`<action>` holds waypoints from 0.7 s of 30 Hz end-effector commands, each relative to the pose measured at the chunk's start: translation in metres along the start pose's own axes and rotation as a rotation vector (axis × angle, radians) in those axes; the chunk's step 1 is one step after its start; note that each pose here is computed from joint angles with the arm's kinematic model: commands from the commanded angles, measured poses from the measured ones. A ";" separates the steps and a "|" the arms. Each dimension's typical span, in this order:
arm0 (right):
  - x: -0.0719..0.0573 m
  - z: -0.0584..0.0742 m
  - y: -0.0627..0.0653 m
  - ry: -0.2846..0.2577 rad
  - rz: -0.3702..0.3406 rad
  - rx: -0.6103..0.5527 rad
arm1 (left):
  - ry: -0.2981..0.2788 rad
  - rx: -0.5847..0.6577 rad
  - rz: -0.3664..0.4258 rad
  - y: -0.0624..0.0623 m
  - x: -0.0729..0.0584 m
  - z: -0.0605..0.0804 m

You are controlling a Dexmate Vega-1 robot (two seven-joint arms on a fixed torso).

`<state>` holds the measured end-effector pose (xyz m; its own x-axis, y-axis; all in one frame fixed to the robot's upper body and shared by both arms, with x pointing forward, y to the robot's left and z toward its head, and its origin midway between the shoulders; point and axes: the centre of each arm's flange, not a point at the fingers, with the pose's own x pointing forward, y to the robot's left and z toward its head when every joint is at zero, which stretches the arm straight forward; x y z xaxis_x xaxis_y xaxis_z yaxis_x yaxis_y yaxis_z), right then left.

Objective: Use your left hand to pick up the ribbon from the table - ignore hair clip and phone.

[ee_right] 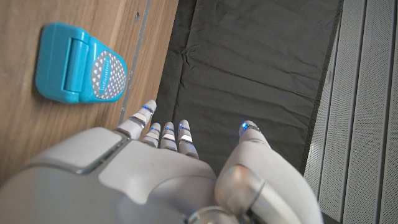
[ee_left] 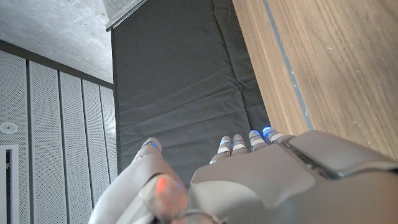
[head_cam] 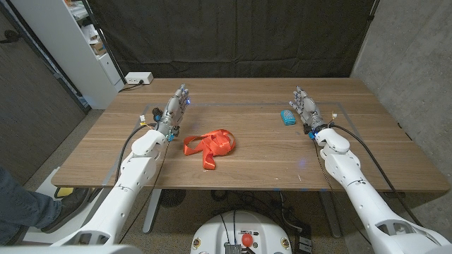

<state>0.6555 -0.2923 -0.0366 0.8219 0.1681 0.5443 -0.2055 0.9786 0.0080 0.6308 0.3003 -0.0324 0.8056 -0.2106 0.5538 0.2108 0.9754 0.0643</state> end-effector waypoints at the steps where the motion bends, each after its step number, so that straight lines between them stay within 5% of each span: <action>1: 0.000 0.001 0.005 0.005 0.007 -0.004 | 0.000 0.043 -0.004 0.009 -0.015 0.005; 21: -0.001 0.006 0.008 -0.001 0.000 -0.019 | -0.026 0.106 -0.024 0.013 -0.038 0.013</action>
<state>0.6518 -0.2848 -0.0333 0.8219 0.1773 0.5414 -0.2048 0.9788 -0.0097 0.6079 0.3178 -0.0394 0.7982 -0.2289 0.5572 0.1851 0.9734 0.1347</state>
